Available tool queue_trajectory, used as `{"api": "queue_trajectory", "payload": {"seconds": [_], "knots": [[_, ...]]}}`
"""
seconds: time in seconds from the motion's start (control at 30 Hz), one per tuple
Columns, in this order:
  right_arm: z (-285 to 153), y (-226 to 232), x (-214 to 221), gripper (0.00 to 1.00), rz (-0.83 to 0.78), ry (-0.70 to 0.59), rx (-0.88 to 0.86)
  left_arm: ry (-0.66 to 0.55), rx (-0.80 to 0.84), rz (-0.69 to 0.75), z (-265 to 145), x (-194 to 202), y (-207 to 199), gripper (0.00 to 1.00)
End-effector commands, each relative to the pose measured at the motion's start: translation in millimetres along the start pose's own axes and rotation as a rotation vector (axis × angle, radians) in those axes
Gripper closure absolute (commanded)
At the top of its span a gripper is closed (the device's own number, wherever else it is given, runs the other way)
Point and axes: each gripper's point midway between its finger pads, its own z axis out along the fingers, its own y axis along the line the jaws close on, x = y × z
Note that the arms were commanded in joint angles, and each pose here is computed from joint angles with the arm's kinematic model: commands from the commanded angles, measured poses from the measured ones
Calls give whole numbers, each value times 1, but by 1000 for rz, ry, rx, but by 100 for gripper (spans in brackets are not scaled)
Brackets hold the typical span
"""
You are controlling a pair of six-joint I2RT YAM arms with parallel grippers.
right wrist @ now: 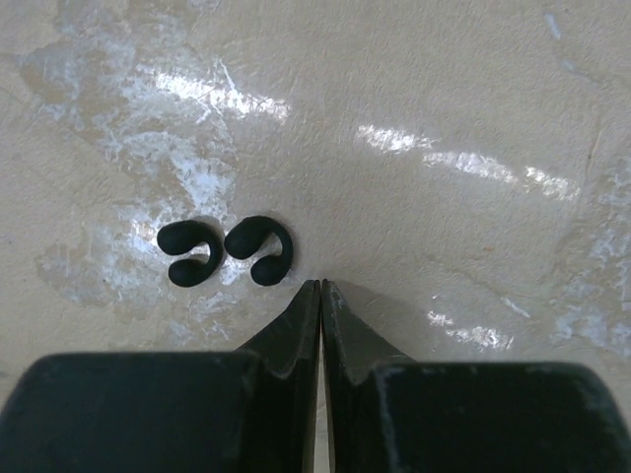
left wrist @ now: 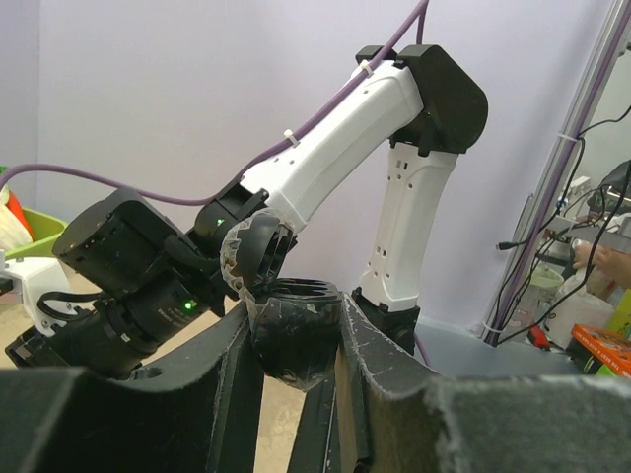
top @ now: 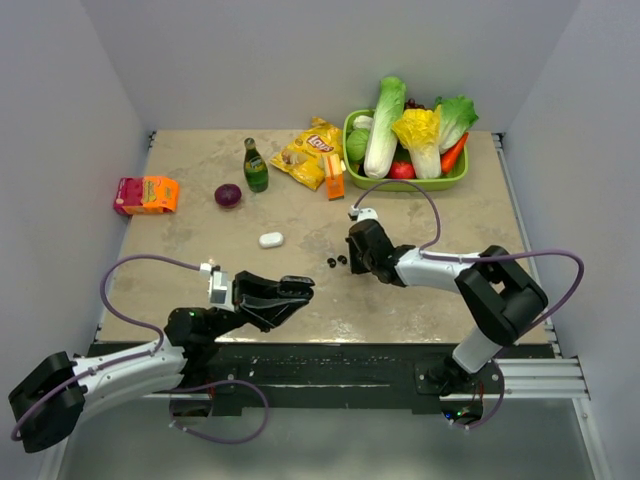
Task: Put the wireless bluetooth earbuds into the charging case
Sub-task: Adjust the earbud at the center of the board.
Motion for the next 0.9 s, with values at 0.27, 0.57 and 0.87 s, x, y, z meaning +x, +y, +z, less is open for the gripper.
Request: {"api": "queue_trajectory", "payload": {"seconds": [0.27,0.57,0.87], "knots": [[15,5,-11,94,-5,-10,17,119,-61,-45,-49,55,10,100],[11,13,3,94,-6,15,-29,118,-66,-45,-50,56,11,100],[6,18,14,95,-4,30,-54,119,-66,-48,-49,57,10,100]]}}
